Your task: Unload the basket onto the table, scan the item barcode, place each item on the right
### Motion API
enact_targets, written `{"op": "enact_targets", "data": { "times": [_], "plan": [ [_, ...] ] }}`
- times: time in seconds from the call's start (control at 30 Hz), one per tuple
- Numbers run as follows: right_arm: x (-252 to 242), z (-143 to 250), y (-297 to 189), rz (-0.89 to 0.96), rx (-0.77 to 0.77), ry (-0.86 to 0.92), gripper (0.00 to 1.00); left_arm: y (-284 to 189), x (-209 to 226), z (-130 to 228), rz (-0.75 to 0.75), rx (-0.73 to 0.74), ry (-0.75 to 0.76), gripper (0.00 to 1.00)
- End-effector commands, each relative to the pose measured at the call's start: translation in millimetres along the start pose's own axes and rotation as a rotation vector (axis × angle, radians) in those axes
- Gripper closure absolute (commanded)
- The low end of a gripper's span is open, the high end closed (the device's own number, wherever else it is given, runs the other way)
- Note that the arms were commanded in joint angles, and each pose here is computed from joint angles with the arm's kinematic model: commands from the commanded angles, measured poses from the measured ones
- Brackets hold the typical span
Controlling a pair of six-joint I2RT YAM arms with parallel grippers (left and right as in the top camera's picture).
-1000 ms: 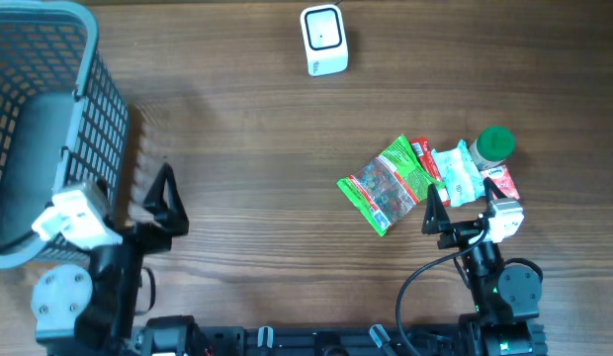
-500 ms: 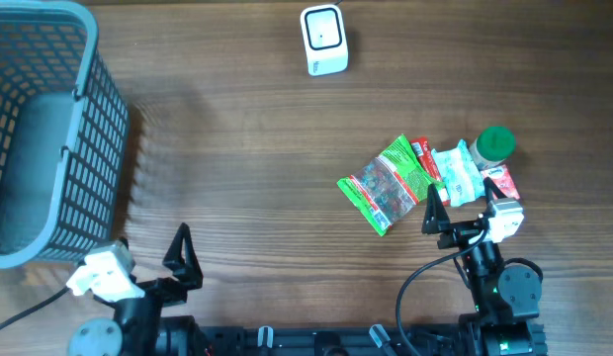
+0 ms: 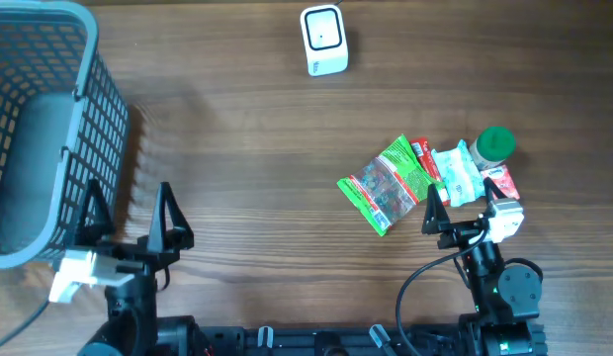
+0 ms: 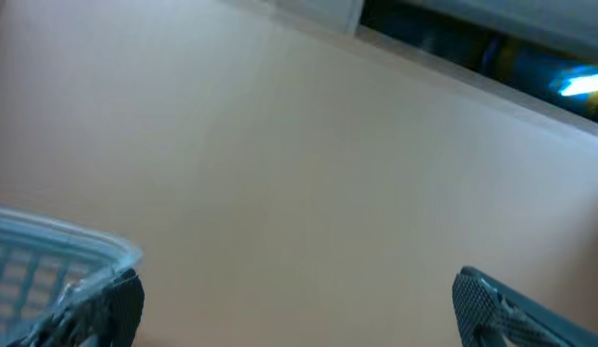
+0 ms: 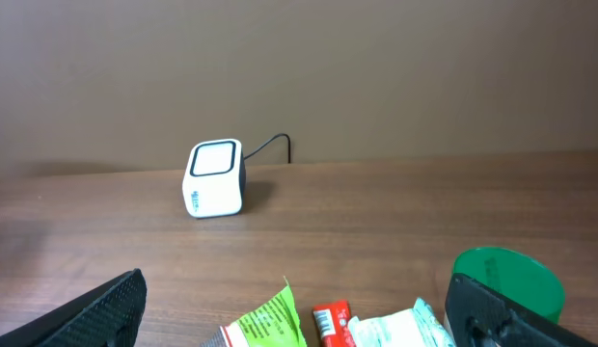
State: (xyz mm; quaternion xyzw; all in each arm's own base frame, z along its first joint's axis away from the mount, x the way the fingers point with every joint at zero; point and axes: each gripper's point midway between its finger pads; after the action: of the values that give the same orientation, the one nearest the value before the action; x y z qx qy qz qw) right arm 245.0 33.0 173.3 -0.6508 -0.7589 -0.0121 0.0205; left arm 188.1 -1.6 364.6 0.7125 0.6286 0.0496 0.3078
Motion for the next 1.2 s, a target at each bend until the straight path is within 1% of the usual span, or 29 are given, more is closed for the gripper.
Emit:
{"op": "enact_targets", "data": {
  "times": [0.0,0.23,0.37,0.47,0.6,0.7,0.9,1.03,1.17],
  "plan": [
    [-0.4,-2.4,-0.6,0.000,-0.011,0.016,0.00,-3.2,6.9,21.1,0.025,-0.027,-0.025,0.00],
    [-0.4,-2.4,-0.6,0.000,-0.011,0.016,0.00,-9.5,30.5,71.2,-0.026,0.056,-0.031,0.00],
    [-0.4,-2.4,-0.6,0.000,-0.011,0.016,0.00,-14.9,50.7,99.5,-0.113,0.133,-0.080,0.00],
    [-0.4,-2.4,-0.6,0.000,-0.011,0.016,0.00,-20.5,65.5,118.7,-0.189,0.206,-0.085,0.00],
    [-0.4,-2.4,-0.6,0.000,-0.011,0.015,0.00,-38.5,85.7,160.0,-0.291,0.379,-0.084,0.00],
    [-0.4,-2.4,-0.6,0.000,-0.011,0.016,0.00,-53.4,95.0,184.0,-0.343,0.489,-0.086,0.00],
    [-0.4,-2.4,-0.6,0.000,-0.011,0.016,0.00,-54.2,93.1,186.5,-0.325,0.507,-0.062,0.00],
    [-0.4,-2.1,-0.5,0.000,-0.010,0.016,0.00,-53.5,74.5,194.0,-0.173,0.569,0.071,0.00],
    [-0.4,-2.1,-0.5,0.000,-0.010,0.016,0.00,-53.2,67.6,195.6,-0.098,0.586,0.179,0.00]
  ]
}}
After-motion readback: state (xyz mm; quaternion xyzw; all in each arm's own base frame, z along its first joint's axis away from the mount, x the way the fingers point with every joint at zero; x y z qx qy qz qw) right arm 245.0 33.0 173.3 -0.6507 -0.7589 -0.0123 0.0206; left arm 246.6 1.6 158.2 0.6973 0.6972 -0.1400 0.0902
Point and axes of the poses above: each gripper's point midway between its finger pads, its own y axis out along the fingers, its own x axis along the line the jaws close on, z = x × y, and after that the axes turned 4 degrees about -y, right-handed
